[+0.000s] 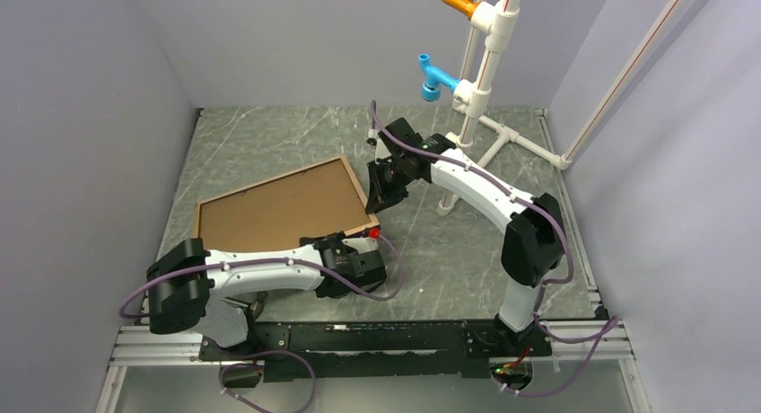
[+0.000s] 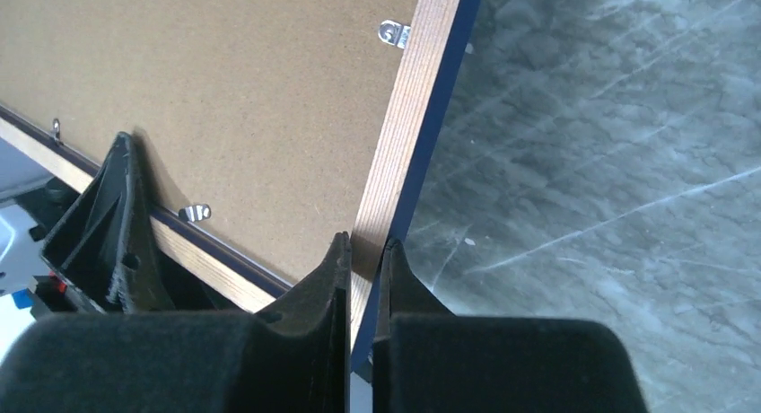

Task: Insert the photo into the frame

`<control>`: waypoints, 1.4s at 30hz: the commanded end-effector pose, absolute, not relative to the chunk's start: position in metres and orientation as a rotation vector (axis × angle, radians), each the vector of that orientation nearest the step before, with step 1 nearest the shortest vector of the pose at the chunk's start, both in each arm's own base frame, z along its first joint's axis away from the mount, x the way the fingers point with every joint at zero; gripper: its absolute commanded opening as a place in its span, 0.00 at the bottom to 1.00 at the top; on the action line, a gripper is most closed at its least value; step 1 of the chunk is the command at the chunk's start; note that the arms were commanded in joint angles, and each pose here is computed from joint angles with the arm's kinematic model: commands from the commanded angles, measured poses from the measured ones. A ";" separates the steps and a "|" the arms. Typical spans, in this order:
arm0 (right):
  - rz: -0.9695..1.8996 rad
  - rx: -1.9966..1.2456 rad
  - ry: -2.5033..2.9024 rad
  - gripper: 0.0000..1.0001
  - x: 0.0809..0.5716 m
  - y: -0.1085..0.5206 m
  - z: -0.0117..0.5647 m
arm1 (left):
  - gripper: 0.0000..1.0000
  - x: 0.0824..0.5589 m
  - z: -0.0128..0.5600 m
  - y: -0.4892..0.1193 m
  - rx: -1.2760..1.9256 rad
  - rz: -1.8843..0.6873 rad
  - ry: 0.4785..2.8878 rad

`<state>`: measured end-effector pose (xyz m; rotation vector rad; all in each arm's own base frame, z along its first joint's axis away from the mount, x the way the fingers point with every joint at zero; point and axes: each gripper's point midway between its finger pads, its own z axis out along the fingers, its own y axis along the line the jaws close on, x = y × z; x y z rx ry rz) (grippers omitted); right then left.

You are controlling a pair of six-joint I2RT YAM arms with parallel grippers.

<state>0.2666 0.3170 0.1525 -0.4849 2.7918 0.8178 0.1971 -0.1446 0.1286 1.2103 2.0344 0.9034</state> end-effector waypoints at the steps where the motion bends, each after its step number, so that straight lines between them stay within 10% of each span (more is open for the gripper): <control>1: 0.985 -0.590 2.759 0.10 0.234 0.319 0.177 | 0.00 0.214 0.167 -0.145 0.896 0.835 2.001; 16: 0.950 -0.610 2.139 0.99 0.241 0.289 0.283 | 0.00 0.195 0.221 -0.141 0.800 0.481 2.030; 42: 0.838 -1.400 0.607 1.00 0.155 0.303 0.342 | 0.00 0.151 0.242 -0.178 1.032 -0.088 2.008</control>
